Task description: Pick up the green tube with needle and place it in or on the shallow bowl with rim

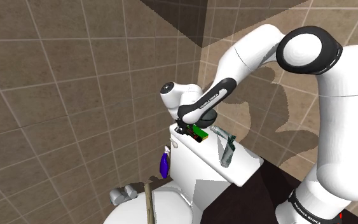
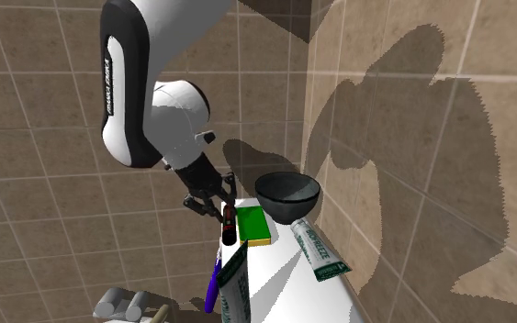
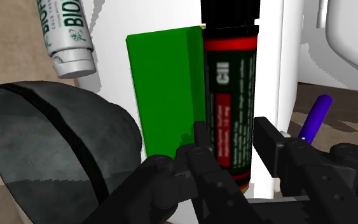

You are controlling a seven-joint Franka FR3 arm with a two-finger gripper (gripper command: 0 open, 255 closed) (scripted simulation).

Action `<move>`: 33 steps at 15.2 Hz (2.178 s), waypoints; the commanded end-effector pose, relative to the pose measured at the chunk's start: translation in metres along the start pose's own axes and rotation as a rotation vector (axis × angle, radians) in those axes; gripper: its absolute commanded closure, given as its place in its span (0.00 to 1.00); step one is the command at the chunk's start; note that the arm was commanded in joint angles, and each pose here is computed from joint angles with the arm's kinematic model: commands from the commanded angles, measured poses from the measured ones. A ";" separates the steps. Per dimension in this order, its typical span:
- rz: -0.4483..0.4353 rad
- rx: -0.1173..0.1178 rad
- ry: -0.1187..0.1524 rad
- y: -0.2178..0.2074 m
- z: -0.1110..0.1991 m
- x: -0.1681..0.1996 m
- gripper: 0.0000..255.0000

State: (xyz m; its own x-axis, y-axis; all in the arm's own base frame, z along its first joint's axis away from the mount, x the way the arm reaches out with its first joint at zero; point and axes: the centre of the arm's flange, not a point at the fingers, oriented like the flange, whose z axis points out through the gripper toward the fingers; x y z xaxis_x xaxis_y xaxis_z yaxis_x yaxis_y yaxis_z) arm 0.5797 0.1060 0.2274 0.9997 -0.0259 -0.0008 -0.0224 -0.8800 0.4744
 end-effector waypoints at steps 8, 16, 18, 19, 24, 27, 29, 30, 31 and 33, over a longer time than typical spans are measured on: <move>0.000 0.000 0.000 0.022 -0.042 0.000 1.00; 0.000 0.000 0.000 0.042 -0.079 0.000 1.00; 0.000 0.000 0.000 0.047 -0.089 0.000 1.00; 0.000 0.000 0.000 0.049 -0.093 0.000 1.00; 0.000 0.000 0.000 0.062 -0.116 0.000 1.00; 0.000 0.000 0.000 0.068 -0.129 0.000 1.00; 0.000 0.000 0.000 0.092 -0.119 0.008 1.00; 0.000 0.000 0.000 0.103 -0.114 0.011 1.00; 0.000 0.000 0.000 0.115 -0.109 0.015 1.00; 0.000 0.000 0.000 0.138 -0.099 0.023 1.00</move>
State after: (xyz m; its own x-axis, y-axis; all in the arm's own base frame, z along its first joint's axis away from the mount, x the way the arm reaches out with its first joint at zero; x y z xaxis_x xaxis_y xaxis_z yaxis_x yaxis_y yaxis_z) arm 0.5963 0.0444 0.3785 0.9996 -0.0268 -0.0007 -0.0232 -0.8800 0.4744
